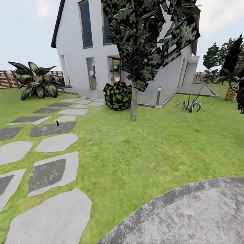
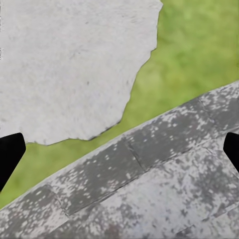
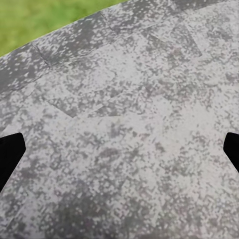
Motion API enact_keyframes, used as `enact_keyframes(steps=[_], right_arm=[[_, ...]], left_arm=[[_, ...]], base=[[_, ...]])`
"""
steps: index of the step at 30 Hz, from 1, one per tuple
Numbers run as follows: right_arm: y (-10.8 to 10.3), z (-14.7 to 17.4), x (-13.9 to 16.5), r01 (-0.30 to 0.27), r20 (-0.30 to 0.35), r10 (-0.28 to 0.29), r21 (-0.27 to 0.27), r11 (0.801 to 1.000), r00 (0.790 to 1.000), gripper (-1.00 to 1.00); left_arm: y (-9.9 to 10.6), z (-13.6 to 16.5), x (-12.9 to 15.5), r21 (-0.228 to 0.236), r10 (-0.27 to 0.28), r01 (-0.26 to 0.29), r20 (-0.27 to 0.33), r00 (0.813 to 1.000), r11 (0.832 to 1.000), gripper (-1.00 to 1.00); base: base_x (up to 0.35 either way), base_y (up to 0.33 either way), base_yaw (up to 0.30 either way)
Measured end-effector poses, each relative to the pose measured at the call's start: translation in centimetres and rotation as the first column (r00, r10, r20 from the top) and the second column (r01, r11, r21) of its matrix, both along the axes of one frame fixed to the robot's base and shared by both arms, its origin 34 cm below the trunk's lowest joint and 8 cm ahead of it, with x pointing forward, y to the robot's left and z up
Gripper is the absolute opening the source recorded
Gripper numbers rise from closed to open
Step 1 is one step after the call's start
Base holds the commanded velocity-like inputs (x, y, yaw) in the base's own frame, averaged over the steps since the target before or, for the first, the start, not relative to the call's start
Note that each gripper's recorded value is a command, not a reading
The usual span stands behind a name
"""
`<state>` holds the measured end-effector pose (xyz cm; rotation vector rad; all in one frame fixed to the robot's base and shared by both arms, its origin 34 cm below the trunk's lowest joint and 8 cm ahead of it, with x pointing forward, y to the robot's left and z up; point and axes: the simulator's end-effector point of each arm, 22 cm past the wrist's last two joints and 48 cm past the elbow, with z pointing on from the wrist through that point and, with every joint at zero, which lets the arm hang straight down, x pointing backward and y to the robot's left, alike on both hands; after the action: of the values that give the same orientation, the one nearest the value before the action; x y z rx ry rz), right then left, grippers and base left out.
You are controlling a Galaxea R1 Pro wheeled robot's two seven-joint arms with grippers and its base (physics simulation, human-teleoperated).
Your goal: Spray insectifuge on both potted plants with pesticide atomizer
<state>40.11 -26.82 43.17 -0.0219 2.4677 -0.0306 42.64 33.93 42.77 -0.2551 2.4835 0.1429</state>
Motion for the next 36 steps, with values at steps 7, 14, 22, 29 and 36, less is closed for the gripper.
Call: enact_keyframes(steps=[7,14,22,29,36], right_arm=[[0.0,-1.6,-0.4,0.000,-0.007,0.000,0.000,1.000,1.000,1.00],[0.0,-3.2,-0.9,0.000,-0.017,0.000,-0.001,1.000,1.000,1.00],[0.0,-5.1,-1.5,0.000,-0.027,0.000,-0.001,1.000,1.000,1.00],[0.0,-6.7,-2.0,-0.001,-0.036,0.001,-0.001,1.000,0.999,1.00],[0.0,-8.4,-2.5,-0.001,-0.044,0.001,-0.001,1.000,0.999,1.00]], left_arm=[[0.0,-1.6,-0.4,0.000,0.000,0.000,-0.009,1.000,1.000,1.00],[0.0,-3.2,-0.9,0.000,0.002,-0.002,-0.017,1.000,1.000,1.00],[0.1,-5.1,-1.5,-0.001,0.004,-0.004,-0.027,1.000,1.000,1.00],[0.1,-6.8,-2.0,-0.001,0.005,-0.005,-0.036,0.999,1.000,1.00],[0.1,-8.5,-2.5,0.000,0.005,-0.005,-0.044,0.999,1.000,1.00]], base=[[0.000,0.000,0.159],[0.000,0.000,0.178],[0.000,0.000,0.182],[0.000,0.000,0.182],[0.000,0.000,0.182]])
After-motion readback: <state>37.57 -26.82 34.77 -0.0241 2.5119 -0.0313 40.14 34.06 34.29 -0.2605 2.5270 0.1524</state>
